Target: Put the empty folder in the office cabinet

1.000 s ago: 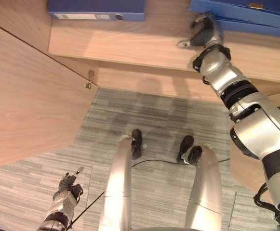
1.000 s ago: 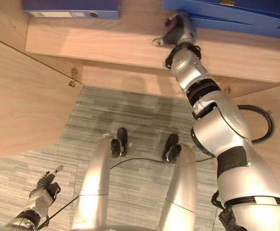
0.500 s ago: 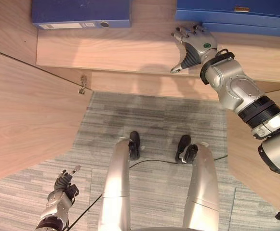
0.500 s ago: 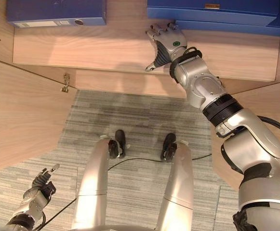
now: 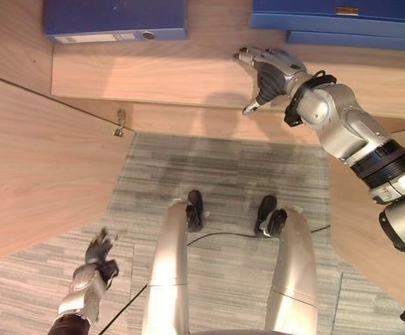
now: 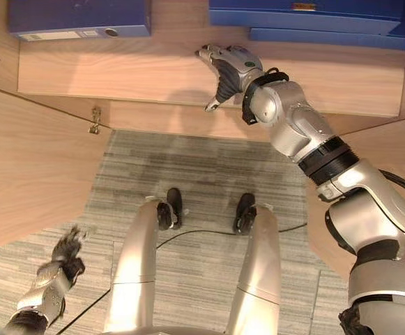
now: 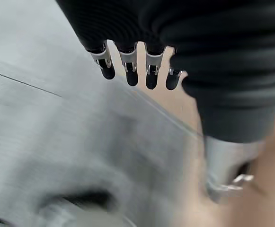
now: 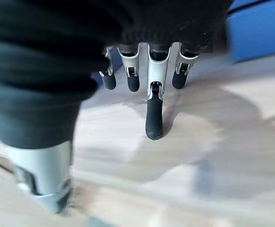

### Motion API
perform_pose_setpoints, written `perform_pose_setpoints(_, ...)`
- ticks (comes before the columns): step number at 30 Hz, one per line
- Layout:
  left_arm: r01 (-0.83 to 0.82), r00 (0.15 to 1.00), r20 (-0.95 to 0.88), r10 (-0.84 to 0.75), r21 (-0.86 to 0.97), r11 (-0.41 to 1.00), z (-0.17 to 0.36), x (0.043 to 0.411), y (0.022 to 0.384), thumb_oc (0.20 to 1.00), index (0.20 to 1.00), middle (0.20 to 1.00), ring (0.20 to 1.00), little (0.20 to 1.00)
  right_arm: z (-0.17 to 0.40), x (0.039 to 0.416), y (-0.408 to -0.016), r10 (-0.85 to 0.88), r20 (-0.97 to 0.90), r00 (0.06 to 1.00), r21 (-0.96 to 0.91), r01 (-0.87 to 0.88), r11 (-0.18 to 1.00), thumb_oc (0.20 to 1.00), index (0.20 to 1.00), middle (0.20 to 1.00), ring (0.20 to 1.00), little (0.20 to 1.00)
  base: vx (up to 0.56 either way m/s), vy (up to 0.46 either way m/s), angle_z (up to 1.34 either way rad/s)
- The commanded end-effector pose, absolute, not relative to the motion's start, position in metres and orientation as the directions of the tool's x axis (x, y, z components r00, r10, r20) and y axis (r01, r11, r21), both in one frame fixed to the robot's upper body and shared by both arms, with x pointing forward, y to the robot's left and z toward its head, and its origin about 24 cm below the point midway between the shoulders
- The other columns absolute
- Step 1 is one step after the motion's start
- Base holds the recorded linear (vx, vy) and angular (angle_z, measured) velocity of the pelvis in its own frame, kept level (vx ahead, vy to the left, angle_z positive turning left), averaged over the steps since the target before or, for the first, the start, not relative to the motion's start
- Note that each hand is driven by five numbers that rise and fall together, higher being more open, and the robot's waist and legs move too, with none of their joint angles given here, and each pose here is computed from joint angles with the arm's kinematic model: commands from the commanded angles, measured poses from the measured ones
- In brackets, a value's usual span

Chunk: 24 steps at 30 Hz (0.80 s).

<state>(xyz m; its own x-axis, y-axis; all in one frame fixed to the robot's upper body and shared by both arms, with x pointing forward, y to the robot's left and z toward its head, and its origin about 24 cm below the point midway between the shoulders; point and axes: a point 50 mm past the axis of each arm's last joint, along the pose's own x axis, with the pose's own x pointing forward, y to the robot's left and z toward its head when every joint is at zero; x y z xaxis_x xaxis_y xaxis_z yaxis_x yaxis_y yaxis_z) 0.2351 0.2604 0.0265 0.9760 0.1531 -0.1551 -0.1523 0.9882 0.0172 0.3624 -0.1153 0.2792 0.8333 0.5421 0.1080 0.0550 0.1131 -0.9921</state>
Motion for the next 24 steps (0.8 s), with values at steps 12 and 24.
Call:
perform_pose_setpoints(12,-0.207,0.977,-0.043,0.209,0.048,0.977,0.044,0.239,0.285,1.000,1.000,1.000,1.000,1.000,0.298,0.300,-0.020,0.877,0.332,0.346,-0.771,-0.436,0.464,1.000,1.000,1.000,1.000,1.000,0.00,-0.001,0.01)
perform_pose_setpoints(24,-0.218,0.973,-0.064,0.222,0.066,0.974,0.038,0.245,0.281,1.000,1.000,1.000,1.000,1.000,0.298,0.348,0.020,0.599,0.527,0.603,-0.382,-0.462,0.801,1.000,1.000,1.000,1.000,1.000,0.00,0.000,0.00)
